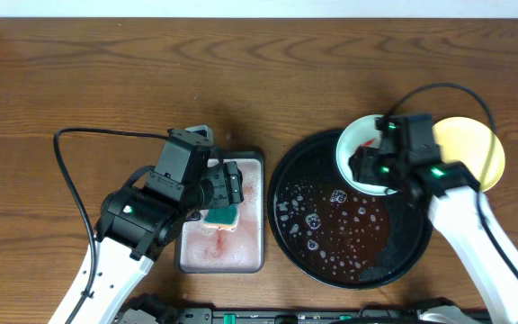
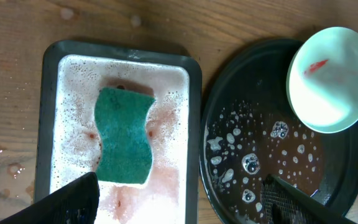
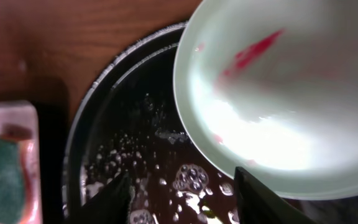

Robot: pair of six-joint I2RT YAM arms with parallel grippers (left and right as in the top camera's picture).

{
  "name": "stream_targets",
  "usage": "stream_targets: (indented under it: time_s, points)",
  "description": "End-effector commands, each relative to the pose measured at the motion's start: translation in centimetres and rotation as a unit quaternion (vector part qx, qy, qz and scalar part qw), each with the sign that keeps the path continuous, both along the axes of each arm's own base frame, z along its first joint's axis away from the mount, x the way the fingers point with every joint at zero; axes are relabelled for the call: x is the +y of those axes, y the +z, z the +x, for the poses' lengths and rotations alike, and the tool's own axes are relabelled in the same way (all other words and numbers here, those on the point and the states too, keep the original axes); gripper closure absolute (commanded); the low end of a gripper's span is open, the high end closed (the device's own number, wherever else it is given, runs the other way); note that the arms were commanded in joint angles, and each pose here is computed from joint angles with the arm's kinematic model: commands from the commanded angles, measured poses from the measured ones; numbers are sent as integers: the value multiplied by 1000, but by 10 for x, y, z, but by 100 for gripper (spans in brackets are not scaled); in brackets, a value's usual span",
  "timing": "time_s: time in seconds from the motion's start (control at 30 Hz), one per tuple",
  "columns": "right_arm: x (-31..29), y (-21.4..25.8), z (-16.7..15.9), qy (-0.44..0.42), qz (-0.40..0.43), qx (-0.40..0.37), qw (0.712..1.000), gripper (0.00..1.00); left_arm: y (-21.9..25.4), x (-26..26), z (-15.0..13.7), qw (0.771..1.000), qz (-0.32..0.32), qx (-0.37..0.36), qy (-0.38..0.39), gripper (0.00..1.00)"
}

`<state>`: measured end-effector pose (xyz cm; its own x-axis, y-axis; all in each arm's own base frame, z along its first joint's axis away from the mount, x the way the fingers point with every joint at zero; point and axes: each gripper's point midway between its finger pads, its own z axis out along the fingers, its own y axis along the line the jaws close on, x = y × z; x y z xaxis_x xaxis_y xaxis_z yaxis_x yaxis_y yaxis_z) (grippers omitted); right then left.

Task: Clean dirty plates on tray and stack at the side
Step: 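Move the right gripper to the stained green plate and grasp its rim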

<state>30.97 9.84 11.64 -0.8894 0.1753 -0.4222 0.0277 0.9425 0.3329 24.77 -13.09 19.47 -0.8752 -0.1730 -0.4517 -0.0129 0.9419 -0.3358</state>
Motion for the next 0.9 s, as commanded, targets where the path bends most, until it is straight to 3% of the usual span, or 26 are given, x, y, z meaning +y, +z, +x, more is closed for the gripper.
stream_targets:
  time_s: [0.0,0.3,0.67,0.77,0.87]
  points:
    - [-36,10,-8,-27,-14,-1,1000,48,1,1,1,1000,3,-3,-1,17]
    - [-116,-46,-41,-216,13,151,965,49,1,1,1,1000,3,-3,-1,17]
    - [-108,-102,-26,-234,52,205,949,49,1,1,1,1000,3,-3,-1,17]
    - [-109,-113,-21,-233,52,207,949,66,1,1,1,1000,3,-3,-1,17]
    - [-111,-111,-9,-212,48,179,960,96,1,1,1,1000,3,-3,-1,17]
